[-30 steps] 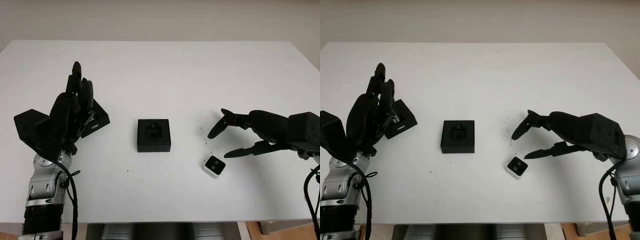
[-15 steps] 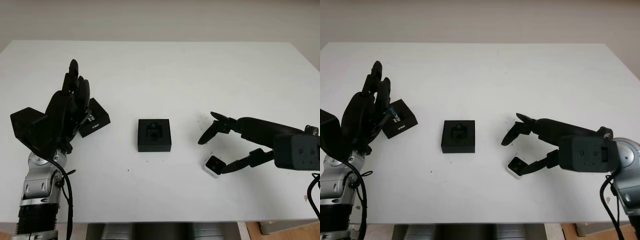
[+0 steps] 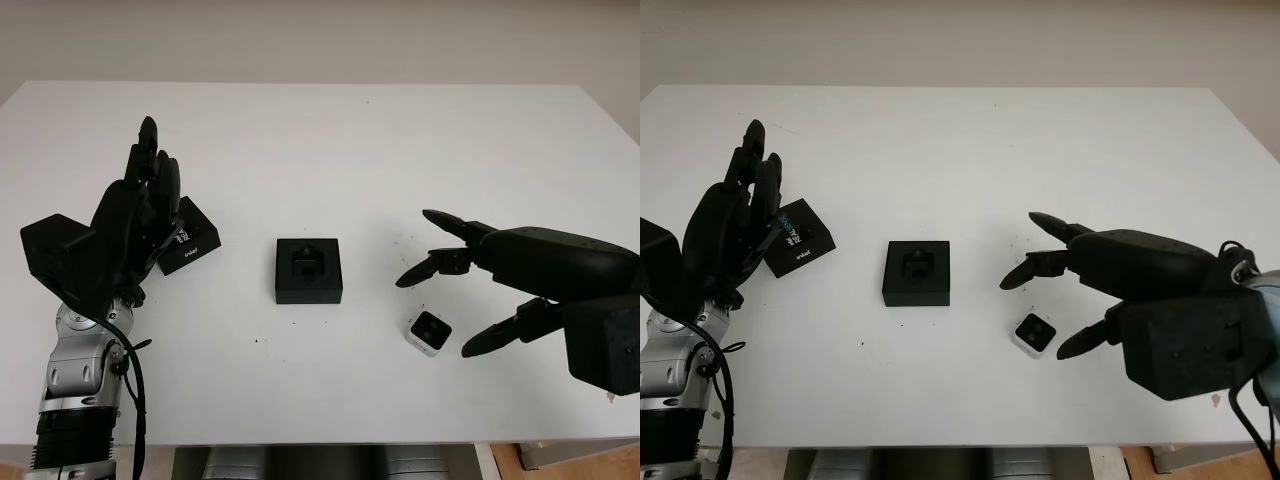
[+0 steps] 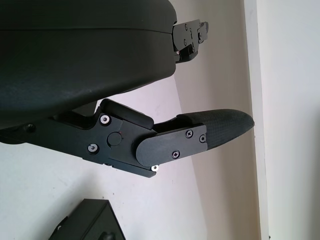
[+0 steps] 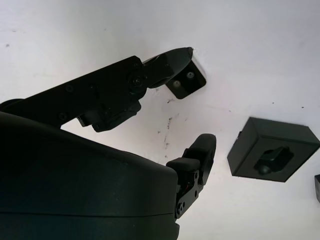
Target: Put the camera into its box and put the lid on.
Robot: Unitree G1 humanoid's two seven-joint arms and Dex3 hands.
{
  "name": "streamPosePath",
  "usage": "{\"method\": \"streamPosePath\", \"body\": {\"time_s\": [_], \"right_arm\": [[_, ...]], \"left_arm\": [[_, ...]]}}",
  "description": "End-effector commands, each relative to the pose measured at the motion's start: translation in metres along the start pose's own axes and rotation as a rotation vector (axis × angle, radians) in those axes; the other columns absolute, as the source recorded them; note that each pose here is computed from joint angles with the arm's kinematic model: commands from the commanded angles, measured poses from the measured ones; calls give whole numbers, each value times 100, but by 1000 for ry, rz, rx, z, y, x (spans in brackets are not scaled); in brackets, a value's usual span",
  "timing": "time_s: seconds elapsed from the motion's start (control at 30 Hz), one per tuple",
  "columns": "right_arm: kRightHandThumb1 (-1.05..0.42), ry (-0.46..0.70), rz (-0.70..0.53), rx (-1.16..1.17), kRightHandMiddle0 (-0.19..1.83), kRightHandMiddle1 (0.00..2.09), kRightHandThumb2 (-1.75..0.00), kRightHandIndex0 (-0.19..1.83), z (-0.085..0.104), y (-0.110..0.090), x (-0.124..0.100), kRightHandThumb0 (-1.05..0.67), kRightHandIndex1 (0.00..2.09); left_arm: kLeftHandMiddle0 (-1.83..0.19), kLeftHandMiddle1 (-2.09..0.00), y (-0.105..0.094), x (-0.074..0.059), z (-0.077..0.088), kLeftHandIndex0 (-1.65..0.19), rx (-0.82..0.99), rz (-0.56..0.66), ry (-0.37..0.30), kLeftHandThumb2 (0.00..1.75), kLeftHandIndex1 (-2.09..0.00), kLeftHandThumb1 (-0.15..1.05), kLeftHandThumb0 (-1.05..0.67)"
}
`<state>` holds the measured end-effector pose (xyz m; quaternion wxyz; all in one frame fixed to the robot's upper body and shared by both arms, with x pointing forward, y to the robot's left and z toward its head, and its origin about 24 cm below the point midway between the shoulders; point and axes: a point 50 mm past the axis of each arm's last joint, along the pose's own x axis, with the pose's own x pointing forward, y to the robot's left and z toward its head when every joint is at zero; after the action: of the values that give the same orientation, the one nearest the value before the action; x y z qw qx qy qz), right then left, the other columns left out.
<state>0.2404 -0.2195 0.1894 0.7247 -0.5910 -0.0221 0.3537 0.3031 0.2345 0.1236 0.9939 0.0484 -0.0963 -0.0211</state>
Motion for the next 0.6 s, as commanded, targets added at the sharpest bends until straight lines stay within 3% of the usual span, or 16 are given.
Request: {"method": "streamPosePath", "body": {"time_s": [0.0,0.2,0.57], "right_arm": [[-82,3,-17,-60,41,43,-5,-19,2,-3,-2,-32,3],[-80,-31,-82,-166,53,42,-5,-13,-1,3,3,-33,6],[-82,-16,-98,-285,56,38,-6,-9,-6,15,12,-47,7]], "left_arm": [[19,0,0,1,5,19,12,-6,-18,65,0,105,-80],[19,0,0,1,4,19,5,-4,-13,65,0,105,-79],[19,0,-1,0,4,19,-1,-10,-8,65,0,105,-79]]}}
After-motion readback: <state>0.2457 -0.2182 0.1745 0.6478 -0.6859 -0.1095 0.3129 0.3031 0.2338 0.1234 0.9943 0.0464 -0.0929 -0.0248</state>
